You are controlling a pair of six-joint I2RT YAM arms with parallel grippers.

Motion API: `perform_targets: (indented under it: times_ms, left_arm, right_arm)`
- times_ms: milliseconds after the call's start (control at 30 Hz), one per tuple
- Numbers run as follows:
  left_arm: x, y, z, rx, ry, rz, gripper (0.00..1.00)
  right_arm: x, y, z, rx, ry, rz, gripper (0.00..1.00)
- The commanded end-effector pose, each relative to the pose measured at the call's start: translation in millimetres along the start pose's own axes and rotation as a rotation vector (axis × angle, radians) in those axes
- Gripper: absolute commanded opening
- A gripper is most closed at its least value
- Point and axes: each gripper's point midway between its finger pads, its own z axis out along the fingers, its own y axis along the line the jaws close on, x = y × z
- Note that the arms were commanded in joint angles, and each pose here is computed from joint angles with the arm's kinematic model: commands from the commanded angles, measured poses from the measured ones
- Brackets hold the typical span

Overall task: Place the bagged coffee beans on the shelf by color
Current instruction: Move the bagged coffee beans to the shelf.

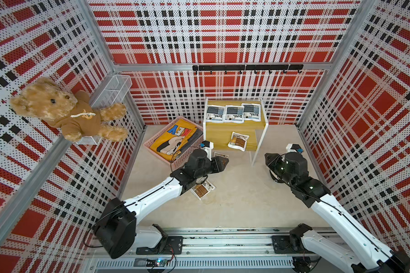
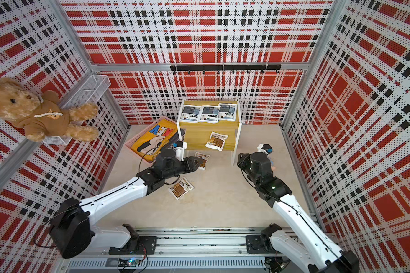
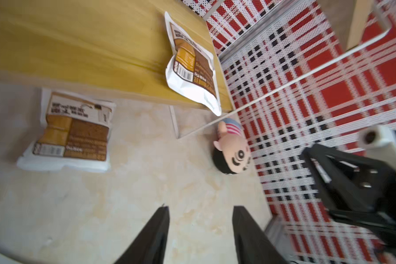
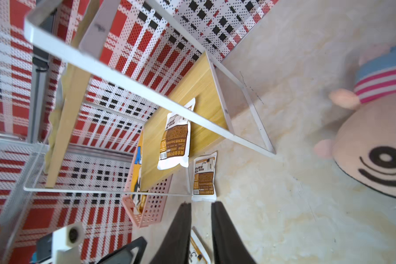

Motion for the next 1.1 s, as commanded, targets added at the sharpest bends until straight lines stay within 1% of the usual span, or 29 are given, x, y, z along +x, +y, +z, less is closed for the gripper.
perform_targets:
  times_ms: [0,67,133,267,367,533,667,833,1067]
  left_arm:
    - [-18,15,13,-0.131,-0.119,0.118,0.41]
    - [-25,17,21,-0.141,-0.156,0.119,0.40]
    - [-30,16,30,-0.151,-0.176,0.135,0.36]
    - [-40,13,39,-0.178,-0.225,0.160,0.22]
    - [-44,6,37,-0.157,-0.265,0.162,0.17]
    - [-45,-12,33,-0.135,-0.306,0.205,0.16]
    - [-48,-5,36,-0.174,-0.322,0.203,0.14]
    - [-58,0,36,-0.194,-0.376,0.200,0.14]
    - [-63,2,60,-0.208,-0.367,0.232,0.14]
  right_arm:
    - [20,-19,2,0.045,0.094,-0.068,0.18]
    - [20,-19,2,0.038,0.099,-0.080,0.18]
    - [19,-19,1,0.028,0.102,-0.089,0.17]
    - [21,-25,3,0.025,0.115,-0.088,0.17]
    - [26,-30,5,0.017,0.134,-0.077,0.17]
    - [29,-35,6,0.011,0.142,-0.071,0.17]
    - [32,-34,8,-0.003,0.156,-0.065,0.17]
    - [30,-31,5,-0.017,0.150,-0.069,0.17]
    - [31,-33,6,-0.025,0.159,-0.066,0.17]
